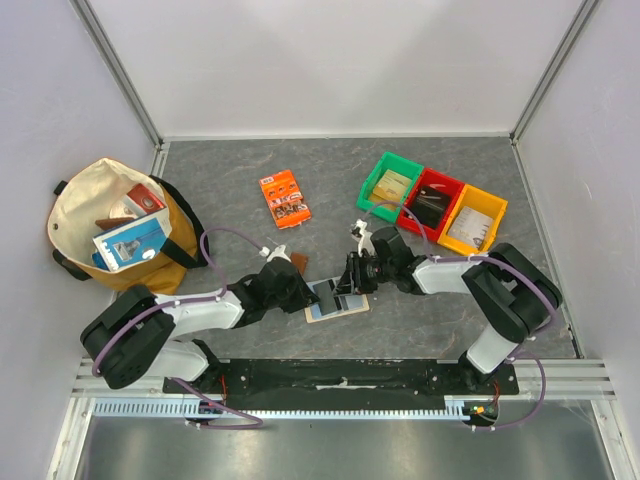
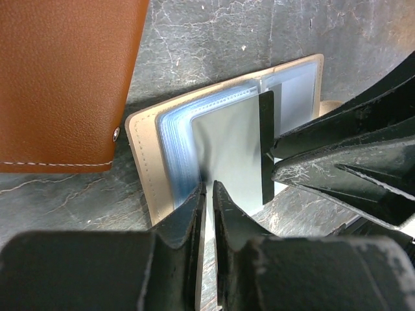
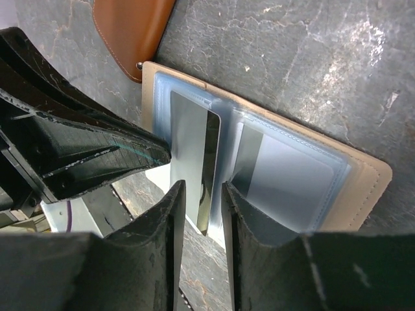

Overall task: Take the credit cards out of the card holder
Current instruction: Remove the credit card from the card holder, then place the credit card in the storage box.

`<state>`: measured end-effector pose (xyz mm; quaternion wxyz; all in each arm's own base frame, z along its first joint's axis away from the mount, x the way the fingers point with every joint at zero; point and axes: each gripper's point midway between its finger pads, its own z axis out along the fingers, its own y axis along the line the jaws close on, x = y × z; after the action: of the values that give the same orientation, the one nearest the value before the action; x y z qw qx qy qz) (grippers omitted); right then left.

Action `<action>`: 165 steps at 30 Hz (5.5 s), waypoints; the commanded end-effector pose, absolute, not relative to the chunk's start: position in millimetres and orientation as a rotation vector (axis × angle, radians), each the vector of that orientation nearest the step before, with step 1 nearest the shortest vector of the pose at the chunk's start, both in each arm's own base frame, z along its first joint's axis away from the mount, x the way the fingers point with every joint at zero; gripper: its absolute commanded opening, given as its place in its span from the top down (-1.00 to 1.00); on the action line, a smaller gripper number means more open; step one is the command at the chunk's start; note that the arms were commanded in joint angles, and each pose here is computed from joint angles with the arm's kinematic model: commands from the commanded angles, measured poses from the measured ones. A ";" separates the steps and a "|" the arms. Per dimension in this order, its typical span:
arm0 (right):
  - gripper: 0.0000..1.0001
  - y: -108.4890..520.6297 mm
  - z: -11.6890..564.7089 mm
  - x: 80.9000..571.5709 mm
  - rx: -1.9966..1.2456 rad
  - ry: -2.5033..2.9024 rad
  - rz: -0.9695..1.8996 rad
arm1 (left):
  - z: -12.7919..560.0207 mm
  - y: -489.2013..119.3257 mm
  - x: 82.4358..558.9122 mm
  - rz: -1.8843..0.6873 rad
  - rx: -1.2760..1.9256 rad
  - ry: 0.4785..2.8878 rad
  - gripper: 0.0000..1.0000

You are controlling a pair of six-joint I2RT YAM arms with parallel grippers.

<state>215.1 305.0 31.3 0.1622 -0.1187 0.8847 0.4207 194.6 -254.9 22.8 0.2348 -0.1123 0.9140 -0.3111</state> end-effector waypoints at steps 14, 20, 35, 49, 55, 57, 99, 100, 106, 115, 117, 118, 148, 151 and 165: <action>0.98 311.4 35.5 211.9 -0.370 2.436 1.396 | 1.3 -239.7 182.5 -0.783 -0.345 2.576 0.70; 1.00 290.5 35.0 218.6 -0.332 2.435 1.360 | -3.4 -234.9 180.4 -0.776 -0.367 2.582 0.71; 0.45 294.8 31.2 217.8 -0.319 2.462 1.432 | -1.4 -238.6 179.9 -0.801 -0.345 2.590 0.72; 1.00 283.5 34.8 218.6 -0.370 2.489 1.307 | 0.9 -236.1 180.0 -0.803 -0.353 2.571 0.72; 1.00 259.6 46.1 226.0 -0.385 2.487 1.123 | 3.6 -236.5 181.0 -0.810 -0.356 2.563 0.72; 1.00 253.2 53.0 227.2 -0.393 2.483 1.063 | 6.6 -236.9 181.4 -0.815 -0.354 2.558 0.72; 1.00 293.0 203.9 198.1 -0.825 1.668 -0.247 | 223.5 -282.6 215.7 -1.370 -0.367 2.130 -0.58; 1.00 293.9 203.5 197.6 -0.812 1.674 -0.231 | 224.8 -279.9 215.8 -1.368 -0.380 2.117 -0.58; 1.00 294.7 201.5 192.9 -0.792 1.698 -0.095 | 228.5 -258.3 215.4 -1.343 -0.506 2.047 -0.61; 1.00 298.6 207.7 187.3 -0.777 1.686 0.072 | 236.5 -258.0 214.2 -1.405 -0.559 2.010 -0.62; 1.00 299.5 208.5 187.8 -0.779 1.684 0.069 | 232.9 -263.0 214.4 -1.408 -0.552 2.038 -0.61; 1.00 300.2 207.7 188.0 -0.786 1.683 0.063 | 230.7 -265.9 213.3 -1.413 -0.544 2.058 -0.60; 0.99 311.3 189.1 195.1 -0.887 1.677 -0.077 | 205.8 -290.6 217.5 -1.380 -0.401 2.156 0.86; 0.85 312.6 185.0 194.3 -0.887 1.708 -0.036 | 206.0 -283.9 221.2 -1.339 -0.371 2.137 0.96; -0.82 295.3 211.4 211.2 -0.495 1.896 0.794 | 207.4 -238.6 237.6 -1.298 -0.401 1.903 0.96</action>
<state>223.0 286.6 190.0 0.5237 -0.2728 0.7909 0.1605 230.6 -244.2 181.3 0.3311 -0.1771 0.7891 -0.4860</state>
